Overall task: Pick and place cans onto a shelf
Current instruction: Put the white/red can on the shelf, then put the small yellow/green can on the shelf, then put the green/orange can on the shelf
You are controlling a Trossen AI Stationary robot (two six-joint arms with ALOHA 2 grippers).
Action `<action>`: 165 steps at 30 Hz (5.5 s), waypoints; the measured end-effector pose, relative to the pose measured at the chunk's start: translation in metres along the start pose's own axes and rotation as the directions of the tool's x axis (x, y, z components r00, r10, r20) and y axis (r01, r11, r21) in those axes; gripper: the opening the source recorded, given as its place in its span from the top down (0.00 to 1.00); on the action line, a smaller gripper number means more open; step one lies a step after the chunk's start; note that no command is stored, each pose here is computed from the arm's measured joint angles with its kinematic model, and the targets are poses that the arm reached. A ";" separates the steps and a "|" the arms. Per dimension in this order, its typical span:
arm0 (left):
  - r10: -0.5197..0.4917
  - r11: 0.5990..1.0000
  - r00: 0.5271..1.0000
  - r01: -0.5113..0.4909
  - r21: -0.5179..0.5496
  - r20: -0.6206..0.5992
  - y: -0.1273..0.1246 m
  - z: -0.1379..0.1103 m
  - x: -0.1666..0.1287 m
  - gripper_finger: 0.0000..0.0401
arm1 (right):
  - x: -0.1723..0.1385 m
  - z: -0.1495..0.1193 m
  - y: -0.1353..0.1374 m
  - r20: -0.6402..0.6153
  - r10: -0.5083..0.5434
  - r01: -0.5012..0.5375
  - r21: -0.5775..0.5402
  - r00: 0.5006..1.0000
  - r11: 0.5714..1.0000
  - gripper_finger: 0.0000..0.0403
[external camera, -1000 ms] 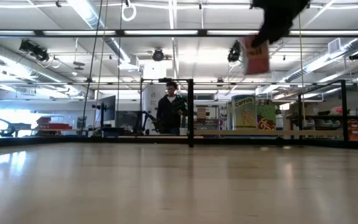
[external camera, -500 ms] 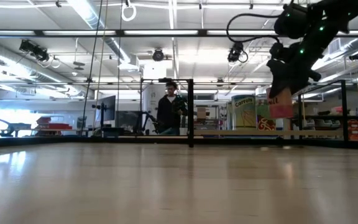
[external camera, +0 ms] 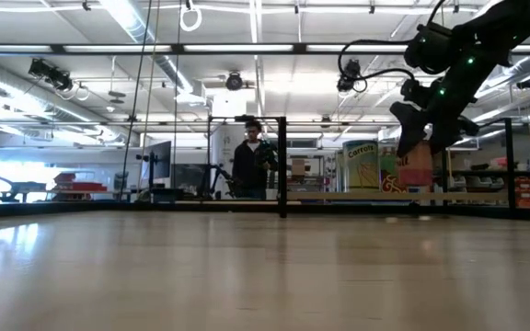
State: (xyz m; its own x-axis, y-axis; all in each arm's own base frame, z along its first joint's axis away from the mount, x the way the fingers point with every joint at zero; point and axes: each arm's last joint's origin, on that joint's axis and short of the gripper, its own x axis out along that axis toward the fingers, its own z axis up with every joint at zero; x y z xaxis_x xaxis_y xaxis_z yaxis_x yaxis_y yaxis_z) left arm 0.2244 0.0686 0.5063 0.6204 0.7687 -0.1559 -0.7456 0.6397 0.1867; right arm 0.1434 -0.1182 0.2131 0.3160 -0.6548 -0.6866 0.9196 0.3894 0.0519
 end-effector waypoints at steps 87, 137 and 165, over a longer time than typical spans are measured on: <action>-0.701 0.676 0.655 0.737 0.031 -0.282 -0.062 -0.030 -0.049 0.50 | -0.109 -0.118 0.095 -0.746 -0.080 0.002 -0.105 0.661 0.995 0.98; -0.604 0.772 0.769 0.630 0.088 -0.210 -0.079 -0.025 -0.053 0.50 | 0.070 0.126 -0.076 -0.545 -0.034 0.404 0.577 0.838 0.710 0.98; -0.629 0.753 0.738 0.657 0.043 -0.245 -0.084 -0.029 -0.064 0.50 | 0.080 0.117 -0.054 -0.556 -0.256 0.547 0.455 0.791 0.703 0.76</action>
State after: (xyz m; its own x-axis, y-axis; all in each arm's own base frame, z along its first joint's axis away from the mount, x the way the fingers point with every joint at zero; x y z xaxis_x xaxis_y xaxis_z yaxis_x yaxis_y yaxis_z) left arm 0.2404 -0.0341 0.4722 0.8673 0.1643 -0.4699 -0.1437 0.9864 0.0798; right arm 0.1464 -0.2674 0.2409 -0.1150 -0.2570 -0.9596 0.9254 -0.3788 -0.0095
